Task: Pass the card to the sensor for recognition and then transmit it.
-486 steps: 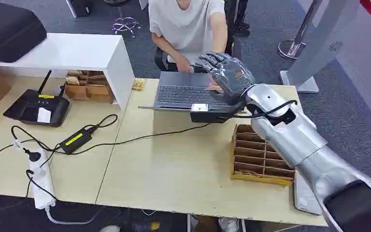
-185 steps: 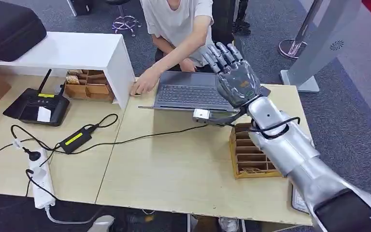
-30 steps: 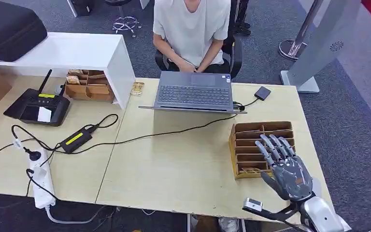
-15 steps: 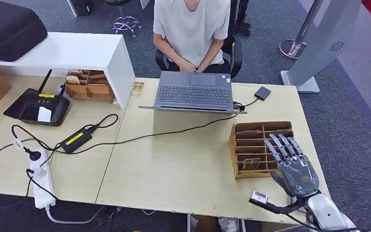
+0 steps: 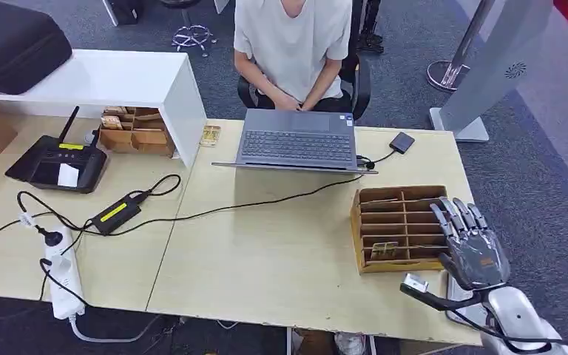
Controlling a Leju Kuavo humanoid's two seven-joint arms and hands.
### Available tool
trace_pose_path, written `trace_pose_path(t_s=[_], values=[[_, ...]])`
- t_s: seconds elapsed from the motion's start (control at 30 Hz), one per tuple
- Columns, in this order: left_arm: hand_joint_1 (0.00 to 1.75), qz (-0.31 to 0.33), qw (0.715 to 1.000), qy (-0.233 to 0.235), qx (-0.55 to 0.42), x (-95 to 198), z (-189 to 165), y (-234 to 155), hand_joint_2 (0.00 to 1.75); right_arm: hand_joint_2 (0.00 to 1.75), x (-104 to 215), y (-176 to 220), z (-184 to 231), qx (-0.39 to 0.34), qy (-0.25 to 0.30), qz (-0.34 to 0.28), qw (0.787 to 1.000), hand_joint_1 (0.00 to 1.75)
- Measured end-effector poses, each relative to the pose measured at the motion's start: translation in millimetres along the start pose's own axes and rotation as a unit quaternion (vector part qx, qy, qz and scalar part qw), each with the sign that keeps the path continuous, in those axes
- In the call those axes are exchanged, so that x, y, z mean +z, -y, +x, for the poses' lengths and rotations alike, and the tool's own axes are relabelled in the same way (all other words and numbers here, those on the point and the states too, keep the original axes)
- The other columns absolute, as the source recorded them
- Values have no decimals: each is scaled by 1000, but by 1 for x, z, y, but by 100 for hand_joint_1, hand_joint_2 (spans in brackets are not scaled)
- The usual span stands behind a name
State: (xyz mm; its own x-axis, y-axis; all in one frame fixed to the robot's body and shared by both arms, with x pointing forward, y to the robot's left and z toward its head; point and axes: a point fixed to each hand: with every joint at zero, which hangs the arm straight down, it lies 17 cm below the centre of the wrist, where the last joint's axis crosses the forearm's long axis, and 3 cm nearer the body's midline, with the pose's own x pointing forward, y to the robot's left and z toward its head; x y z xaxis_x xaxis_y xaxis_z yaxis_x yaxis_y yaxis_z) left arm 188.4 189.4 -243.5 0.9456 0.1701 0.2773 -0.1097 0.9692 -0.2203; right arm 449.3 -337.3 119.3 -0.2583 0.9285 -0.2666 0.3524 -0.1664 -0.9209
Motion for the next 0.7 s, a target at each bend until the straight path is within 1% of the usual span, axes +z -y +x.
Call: trace_pose_path(t_s=[0.47,0.5,0.7], values=[[0,0,1000,0,-1,0,0,0,175,175,1,-2,-10,5,-11,3,1000,0],[0,0,1000,0,-1,0,0,0,175,175,1,-2,-10,5,-11,3,1000,175],[0,-1,1000,-1,-4,0,0,0,175,175,6,-6,-9,-1,-5,8,1000,175]])
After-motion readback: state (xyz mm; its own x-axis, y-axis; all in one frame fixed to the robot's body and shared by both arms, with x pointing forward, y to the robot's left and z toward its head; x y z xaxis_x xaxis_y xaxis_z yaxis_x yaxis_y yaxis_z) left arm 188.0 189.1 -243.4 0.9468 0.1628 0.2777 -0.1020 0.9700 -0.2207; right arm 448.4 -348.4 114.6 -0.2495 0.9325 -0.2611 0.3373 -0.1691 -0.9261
